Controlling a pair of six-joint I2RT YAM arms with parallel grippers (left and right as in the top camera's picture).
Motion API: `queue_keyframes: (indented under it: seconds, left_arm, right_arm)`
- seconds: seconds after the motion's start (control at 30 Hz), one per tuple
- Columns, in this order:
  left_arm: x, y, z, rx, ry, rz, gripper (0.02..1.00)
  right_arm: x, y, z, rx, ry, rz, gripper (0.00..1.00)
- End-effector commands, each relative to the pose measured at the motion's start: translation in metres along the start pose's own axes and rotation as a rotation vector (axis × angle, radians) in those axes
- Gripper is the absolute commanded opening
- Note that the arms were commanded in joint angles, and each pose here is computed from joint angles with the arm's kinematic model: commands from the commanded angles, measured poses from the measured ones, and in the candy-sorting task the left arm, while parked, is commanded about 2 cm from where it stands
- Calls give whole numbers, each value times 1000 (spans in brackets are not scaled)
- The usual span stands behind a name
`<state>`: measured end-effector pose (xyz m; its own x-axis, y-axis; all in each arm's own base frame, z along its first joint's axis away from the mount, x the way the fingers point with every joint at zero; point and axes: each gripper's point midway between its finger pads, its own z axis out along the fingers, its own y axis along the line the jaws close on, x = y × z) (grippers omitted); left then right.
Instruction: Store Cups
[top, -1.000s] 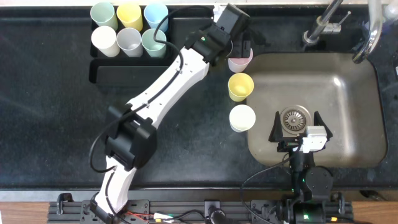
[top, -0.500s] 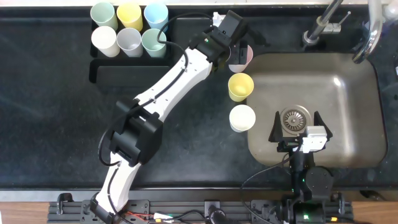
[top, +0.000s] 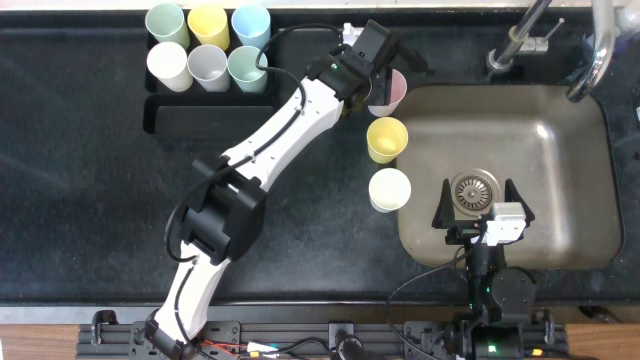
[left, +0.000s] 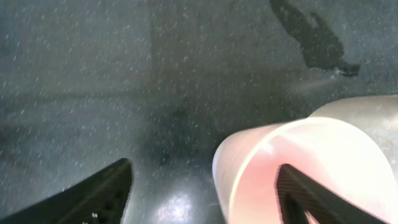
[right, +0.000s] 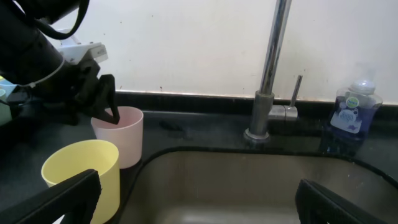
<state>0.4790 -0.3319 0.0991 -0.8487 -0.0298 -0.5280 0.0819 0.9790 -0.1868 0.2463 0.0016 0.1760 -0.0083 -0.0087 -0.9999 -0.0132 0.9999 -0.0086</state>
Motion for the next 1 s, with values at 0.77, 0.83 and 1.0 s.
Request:
queue_keyframes:
  seconds: [0.77,0.83,1.0]
  left_arm:
    - [-4,3,8,-4,-5,-13,159]
    - [-4,3,8,-4,-5,-13,134]
    - [-4,3,8,-4,-5,-13,64]
  right_arm:
    - [5,0,1,-4,6,-4,996]
    - [5,0,1,-4,6,-4,996]
    - [5,0,1,-4,6,-4,996]
